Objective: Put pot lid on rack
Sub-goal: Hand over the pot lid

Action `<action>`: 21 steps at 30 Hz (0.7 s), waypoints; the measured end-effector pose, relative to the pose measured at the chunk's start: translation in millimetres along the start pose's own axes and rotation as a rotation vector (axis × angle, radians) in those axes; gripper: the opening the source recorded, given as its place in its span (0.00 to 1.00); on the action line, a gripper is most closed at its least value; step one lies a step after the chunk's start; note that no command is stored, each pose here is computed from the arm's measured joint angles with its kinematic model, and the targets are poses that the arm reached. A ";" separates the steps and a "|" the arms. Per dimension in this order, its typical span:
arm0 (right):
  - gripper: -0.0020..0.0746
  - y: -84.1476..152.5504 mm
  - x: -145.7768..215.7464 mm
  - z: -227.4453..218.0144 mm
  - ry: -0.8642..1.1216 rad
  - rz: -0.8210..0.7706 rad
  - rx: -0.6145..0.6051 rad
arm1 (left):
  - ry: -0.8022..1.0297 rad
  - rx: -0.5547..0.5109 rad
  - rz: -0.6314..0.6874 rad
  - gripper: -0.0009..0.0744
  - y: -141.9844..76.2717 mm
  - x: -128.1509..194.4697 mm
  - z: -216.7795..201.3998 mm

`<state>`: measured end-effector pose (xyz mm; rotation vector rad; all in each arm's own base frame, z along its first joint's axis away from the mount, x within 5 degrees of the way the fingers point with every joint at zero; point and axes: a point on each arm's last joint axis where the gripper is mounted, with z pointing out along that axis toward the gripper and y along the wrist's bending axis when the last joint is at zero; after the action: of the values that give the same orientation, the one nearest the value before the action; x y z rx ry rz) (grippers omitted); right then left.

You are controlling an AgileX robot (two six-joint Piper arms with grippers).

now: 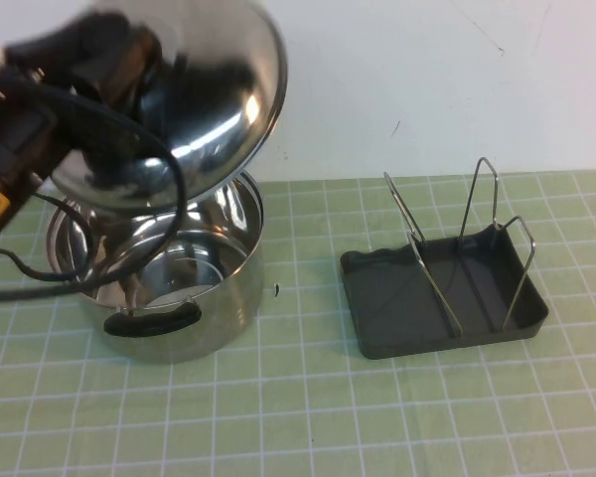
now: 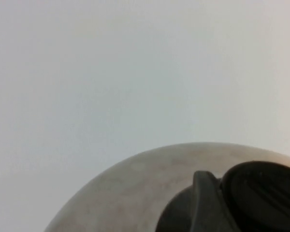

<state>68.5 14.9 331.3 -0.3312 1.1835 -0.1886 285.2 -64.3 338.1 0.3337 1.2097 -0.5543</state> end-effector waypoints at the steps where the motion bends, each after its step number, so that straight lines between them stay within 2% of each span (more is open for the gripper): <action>1: 0.02 0.1 -15.4 1.7 -0.057 0.027 -0.042 | -0.043 0.027 -0.006 0.45 -7.0 -10.8 -1.8; 5: 0.02 10.1 -75.8 9.8 -0.202 0.096 -0.371 | -0.174 0.151 -0.014 0.45 -39.3 -43.3 -8.5; 8: 0.02 22.2 -93.6 17.7 -0.192 0.211 -0.660 | -0.241 0.247 -0.031 0.45 -64.7 -59.3 -13.1; 11: 0.02 27.8 -96.0 29.5 -0.137 0.388 -0.842 | -0.289 0.324 -0.079 0.45 -88.3 -69.0 -15.9; 13: 0.02 29.0 -93.8 37.0 -0.104 0.489 -0.898 | -0.317 0.357 -0.108 0.45 -99.5 -72.0 -16.4; 17: 0.03 29.3 -87.1 47.2 -0.037 0.603 -0.915 | -0.355 0.398 -0.120 0.45 -118.0 -74.3 -16.7; 19: 0.07 29.2 -86.3 48.4 -0.025 0.623 -0.915 | -0.361 0.421 -0.122 0.45 -126.3 -74.3 -17.1; 21: 0.16 29.0 -86.5 48.7 -0.018 0.645 -0.915 | -0.369 0.446 -0.123 0.45 -133.6 -75.6 -17.3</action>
<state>80.9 76.8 413.1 -0.7154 1.2443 0.9436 177.2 -148.0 410.1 0.5095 0.7457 -0.9518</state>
